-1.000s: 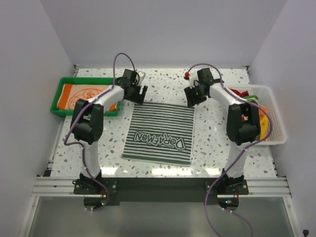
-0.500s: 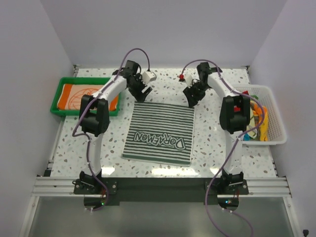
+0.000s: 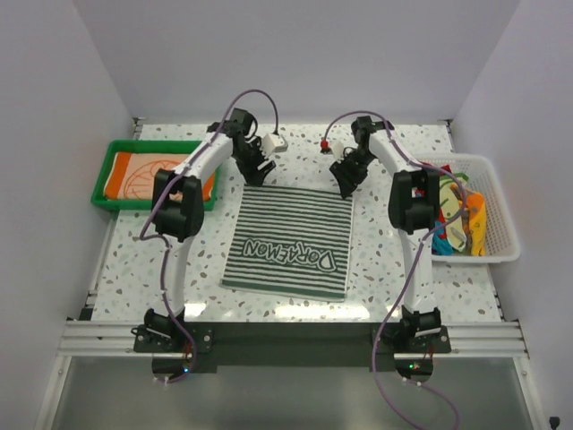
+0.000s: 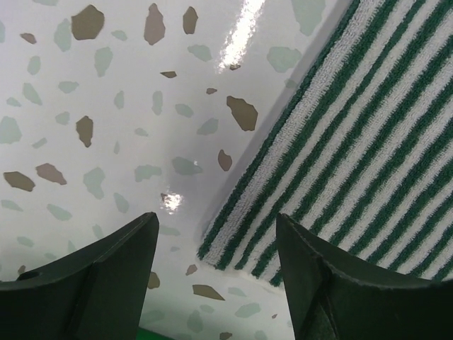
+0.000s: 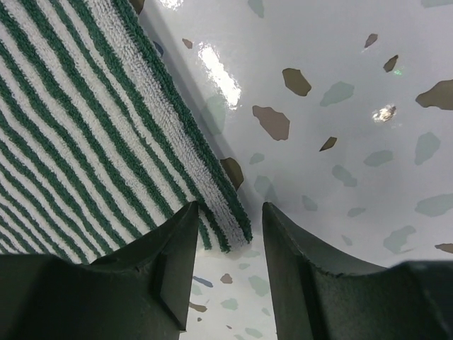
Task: Fold and stack the towels
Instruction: Fold the towel
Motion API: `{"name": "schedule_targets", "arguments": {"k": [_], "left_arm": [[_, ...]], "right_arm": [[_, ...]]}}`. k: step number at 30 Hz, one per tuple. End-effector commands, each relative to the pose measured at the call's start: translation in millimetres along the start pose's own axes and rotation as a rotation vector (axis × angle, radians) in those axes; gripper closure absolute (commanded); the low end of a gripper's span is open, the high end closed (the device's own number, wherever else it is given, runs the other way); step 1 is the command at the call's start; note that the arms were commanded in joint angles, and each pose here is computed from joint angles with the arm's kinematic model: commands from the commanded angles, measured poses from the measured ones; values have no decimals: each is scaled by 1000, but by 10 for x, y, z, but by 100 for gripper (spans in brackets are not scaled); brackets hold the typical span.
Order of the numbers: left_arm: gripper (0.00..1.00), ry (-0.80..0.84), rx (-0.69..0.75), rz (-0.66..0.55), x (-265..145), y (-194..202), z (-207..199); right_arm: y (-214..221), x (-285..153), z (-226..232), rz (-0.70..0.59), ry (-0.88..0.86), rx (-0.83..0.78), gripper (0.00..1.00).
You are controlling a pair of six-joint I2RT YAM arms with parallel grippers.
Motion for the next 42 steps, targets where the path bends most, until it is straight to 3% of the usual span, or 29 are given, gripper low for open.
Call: {"name": "schedule_targets", "arguments": {"k": [1, 4, 8, 10, 24, 42], "left_arm": [[29, 47, 21, -25, 28, 16, 8], [30, 60, 14, -18, 95, 52, -3], [31, 66, 19, -23, 126, 58, -3], [32, 70, 18, -26, 137, 58, -5], [50, 86, -2, 67, 187, 306, -46], [52, 187, -55, 134, 347, 579, -224]], "right_arm": [[11, -36, 21, 14, -29, -15, 56], [51, 18, 13, 33, -34, -8, 61], [104, 92, 0, 60, -44, 4, 91], [117, 109, 6, 65, -52, 8, 100], [186, 159, -4, 88, -42, 16, 100], [178, 179, 2, 96, -16, 14, 100]]}}
Point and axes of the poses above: each gripper's point midway between its finger pads, its own x axis out along the fingers, its own z axis along the line the jaws close on, y = z × x, the point moved 7 cm from there along -x, back along the fingers, and after that the axes turned 11 degrees about x, right-handed, at the moved point
